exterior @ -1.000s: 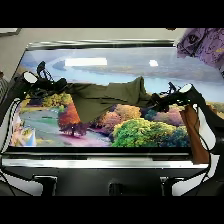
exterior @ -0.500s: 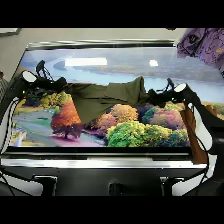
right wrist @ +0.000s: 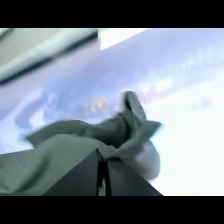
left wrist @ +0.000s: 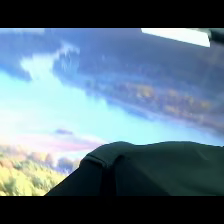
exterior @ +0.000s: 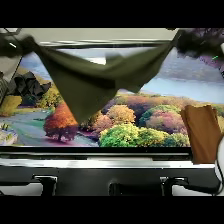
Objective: Fold the clothes and pants, and hang the long-sleeved shirts on hangers.
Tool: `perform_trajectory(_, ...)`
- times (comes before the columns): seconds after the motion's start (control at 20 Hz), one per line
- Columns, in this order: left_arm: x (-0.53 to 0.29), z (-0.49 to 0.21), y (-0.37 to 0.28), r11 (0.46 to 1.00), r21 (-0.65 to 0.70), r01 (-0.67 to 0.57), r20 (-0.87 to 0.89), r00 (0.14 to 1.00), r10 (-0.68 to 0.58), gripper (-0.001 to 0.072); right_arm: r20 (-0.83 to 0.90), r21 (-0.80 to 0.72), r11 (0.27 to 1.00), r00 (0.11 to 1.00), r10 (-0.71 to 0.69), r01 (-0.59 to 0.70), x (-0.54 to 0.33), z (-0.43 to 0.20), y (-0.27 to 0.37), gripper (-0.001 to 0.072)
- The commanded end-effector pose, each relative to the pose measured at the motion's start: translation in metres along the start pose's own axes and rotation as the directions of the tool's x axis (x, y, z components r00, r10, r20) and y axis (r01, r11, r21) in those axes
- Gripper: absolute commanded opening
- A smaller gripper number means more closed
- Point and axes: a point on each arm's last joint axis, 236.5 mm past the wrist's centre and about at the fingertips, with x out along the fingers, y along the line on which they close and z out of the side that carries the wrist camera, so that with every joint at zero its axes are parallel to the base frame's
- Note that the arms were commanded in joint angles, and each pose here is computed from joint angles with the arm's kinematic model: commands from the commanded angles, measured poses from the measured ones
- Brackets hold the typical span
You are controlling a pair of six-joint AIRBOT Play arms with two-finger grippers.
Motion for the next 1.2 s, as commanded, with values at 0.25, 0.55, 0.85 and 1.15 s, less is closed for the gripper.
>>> perform_trajectory(0.25,-0.302,0.067,-0.011,0.969,0.044,-0.245,0.423,0.883,0.204,0.0015,0.342,-0.236,0.968,0.940,0.000,0.086,-0.274,0.042,0.121,0.0029)
perform_trajectory(0.55,-0.356,0.049,-0.008,0.943,0.038,-0.330,0.461,0.843,0.276,0.0015,0.294,-0.104,0.993,0.956,-0.023,0.056,-0.311,0.008,0.128,0.0029)
perform_trajectory(0.85,-0.183,-0.006,0.045,0.953,0.058,-0.298,0.076,0.953,0.294,0.0016,-0.091,0.051,0.989,0.987,-0.135,0.140,-0.162,-0.026,0.051,0.0029)
perform_trajectory(1.15,0.043,-0.101,0.108,0.956,0.076,-0.282,-0.245,0.924,0.292,0.0016,-0.537,0.215,0.914,0.823,-0.183,0.344,0.043,-0.146,-0.093,0.0029)
